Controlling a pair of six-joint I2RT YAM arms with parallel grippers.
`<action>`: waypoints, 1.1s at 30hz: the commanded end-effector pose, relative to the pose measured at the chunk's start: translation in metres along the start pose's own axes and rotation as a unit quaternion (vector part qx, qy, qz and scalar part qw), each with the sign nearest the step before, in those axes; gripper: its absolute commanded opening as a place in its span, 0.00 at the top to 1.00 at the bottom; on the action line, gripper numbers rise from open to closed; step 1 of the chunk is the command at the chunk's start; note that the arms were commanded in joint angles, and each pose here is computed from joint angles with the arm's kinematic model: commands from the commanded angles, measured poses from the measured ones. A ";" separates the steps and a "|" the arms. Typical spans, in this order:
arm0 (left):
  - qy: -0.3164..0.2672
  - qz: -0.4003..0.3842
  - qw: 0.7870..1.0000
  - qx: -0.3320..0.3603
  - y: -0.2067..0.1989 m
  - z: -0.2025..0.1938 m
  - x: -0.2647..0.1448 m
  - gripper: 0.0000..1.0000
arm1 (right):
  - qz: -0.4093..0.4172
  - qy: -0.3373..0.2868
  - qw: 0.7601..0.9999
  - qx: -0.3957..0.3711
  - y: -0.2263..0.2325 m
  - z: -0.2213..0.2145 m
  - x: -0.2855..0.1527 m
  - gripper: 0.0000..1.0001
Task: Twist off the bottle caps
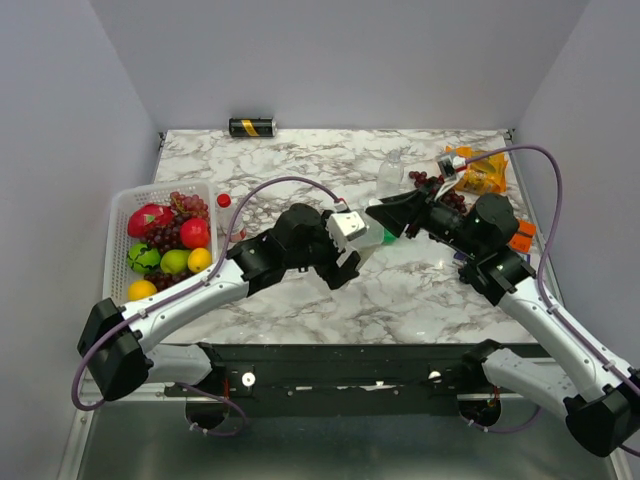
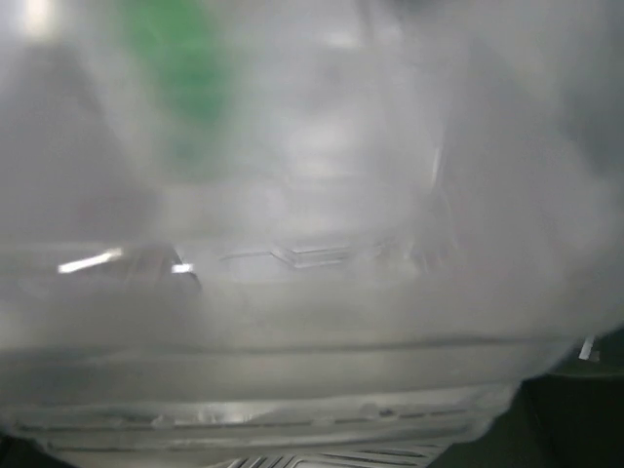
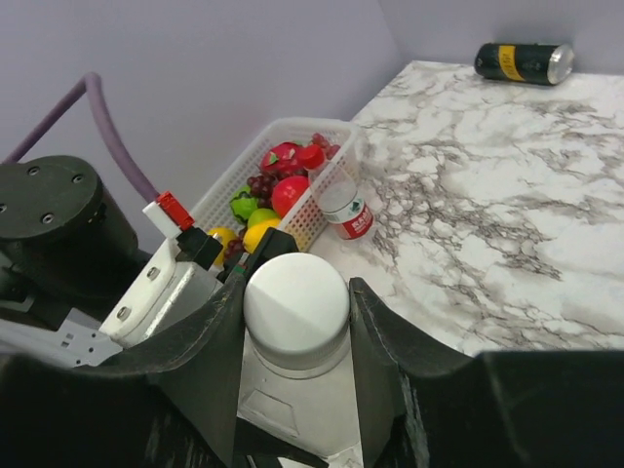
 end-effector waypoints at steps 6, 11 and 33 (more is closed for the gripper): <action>-0.135 -0.295 0.943 0.080 -0.080 0.058 -0.052 0.80 | 0.256 0.110 0.955 -0.104 0.049 -0.029 -0.032 0.80; -0.154 -0.365 0.915 0.075 -0.094 0.065 -0.071 0.79 | 0.347 0.167 0.912 -0.140 0.062 -0.054 -0.056 0.80; -0.130 -0.275 0.951 0.061 -0.066 0.061 -0.052 0.79 | 0.238 0.068 0.955 -0.161 0.059 -0.020 -0.054 0.22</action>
Point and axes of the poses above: each gripper's point midway between its finger pads, its own x axis out along the fingers, its own y axis along the line the jaws close on, z = x × y, the point moved 1 cm from there along -x, back along the fingers, and after that the axes turned 9 degrees about x, right-handed, at the moved point
